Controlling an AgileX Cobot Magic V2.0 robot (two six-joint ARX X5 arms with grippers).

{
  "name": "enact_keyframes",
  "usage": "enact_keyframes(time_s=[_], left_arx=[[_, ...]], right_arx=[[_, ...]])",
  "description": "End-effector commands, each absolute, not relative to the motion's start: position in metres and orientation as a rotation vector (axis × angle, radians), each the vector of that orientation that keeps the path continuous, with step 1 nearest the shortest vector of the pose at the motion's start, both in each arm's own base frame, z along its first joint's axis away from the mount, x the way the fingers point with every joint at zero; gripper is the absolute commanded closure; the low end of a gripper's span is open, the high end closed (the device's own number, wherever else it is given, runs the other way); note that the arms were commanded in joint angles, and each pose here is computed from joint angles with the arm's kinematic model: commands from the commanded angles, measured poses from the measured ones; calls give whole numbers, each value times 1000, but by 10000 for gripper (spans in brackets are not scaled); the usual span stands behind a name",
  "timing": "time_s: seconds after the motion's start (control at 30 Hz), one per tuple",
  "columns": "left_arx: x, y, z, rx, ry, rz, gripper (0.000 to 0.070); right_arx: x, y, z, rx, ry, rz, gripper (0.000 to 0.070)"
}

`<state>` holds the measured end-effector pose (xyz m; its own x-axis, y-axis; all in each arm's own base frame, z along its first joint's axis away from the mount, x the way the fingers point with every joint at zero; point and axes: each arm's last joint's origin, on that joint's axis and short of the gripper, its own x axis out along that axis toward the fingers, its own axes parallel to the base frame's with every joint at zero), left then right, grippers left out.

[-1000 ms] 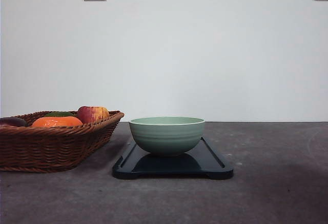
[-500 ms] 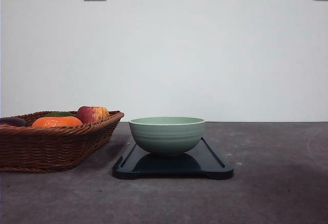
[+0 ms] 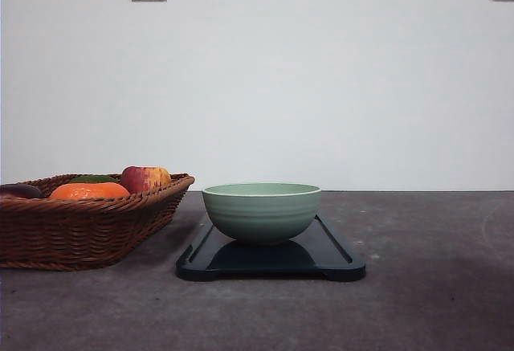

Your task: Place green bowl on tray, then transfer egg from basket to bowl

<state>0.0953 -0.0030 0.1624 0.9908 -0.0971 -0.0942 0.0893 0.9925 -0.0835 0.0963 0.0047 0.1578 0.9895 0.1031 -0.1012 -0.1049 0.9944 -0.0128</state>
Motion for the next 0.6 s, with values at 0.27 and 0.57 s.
enact_keyframes(time_s=[0.27, 0.57], left_arx=[[96, -3, 157, -87, 105, -89, 687], [96, -3, 157, -87, 105, -89, 687]], right_arx=[[97, 5, 158, -5, 92, 104, 685], [97, 5, 158, -6, 92, 104, 685]])
